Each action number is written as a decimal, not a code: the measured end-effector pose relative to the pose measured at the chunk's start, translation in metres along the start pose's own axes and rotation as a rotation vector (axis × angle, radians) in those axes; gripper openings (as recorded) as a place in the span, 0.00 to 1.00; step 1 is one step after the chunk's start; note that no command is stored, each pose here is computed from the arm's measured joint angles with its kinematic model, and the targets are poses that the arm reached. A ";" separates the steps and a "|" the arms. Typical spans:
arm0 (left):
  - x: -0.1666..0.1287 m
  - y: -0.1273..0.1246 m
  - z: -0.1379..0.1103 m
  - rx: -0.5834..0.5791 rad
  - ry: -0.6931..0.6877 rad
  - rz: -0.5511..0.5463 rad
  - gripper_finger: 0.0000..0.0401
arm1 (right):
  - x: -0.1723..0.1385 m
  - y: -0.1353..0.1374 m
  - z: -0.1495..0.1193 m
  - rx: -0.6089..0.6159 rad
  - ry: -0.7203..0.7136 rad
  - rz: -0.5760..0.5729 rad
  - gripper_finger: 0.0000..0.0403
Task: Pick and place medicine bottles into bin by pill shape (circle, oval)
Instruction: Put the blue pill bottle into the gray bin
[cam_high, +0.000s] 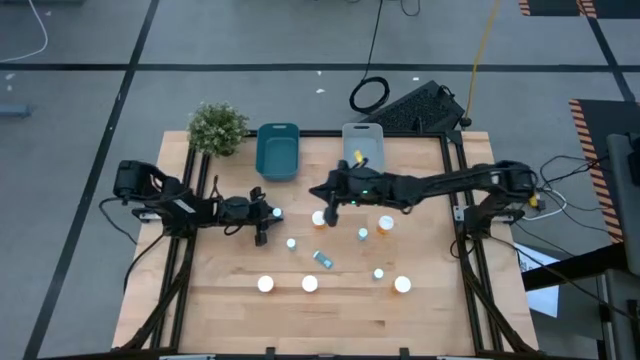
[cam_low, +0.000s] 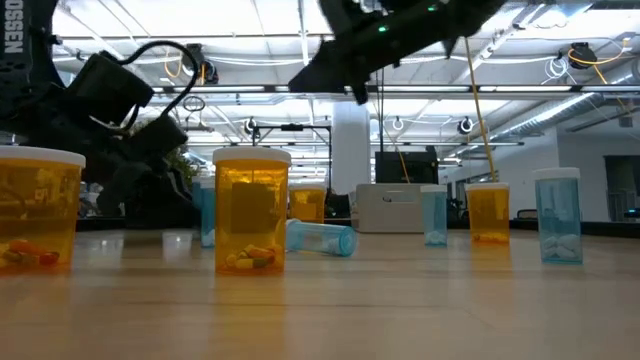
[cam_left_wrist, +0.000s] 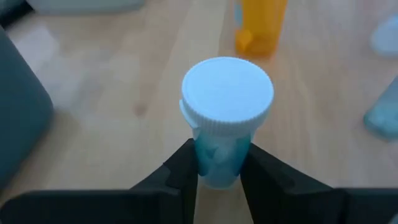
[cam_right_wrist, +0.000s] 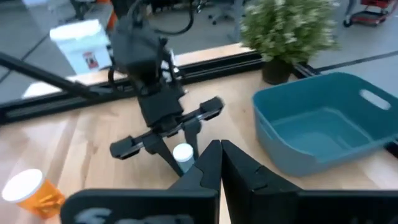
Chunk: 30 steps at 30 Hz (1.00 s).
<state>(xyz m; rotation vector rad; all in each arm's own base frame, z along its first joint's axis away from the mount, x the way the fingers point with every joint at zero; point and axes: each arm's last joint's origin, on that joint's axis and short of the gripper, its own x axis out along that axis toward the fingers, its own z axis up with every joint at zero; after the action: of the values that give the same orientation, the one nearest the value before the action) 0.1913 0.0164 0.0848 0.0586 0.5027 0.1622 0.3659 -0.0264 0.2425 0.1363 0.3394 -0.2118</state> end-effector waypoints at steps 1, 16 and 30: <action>-0.001 0.000 0.001 0.000 -0.003 0.000 0.26 | 0.007 0.002 0.000 -0.013 0.018 0.001 0.00; -0.005 0.002 0.047 -0.017 0.157 -0.015 0.26 | 0.069 0.033 0.004 -0.155 0.138 0.108 0.33; -0.001 -0.007 0.092 0.025 0.179 -0.008 0.26 | 0.074 0.034 -0.002 -0.194 0.152 0.111 0.60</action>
<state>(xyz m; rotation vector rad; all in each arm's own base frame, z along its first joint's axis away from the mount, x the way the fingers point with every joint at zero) 0.2361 0.0080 0.1645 0.0671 0.6839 0.1543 0.4412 -0.0071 0.2186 -0.0204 0.4997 -0.0584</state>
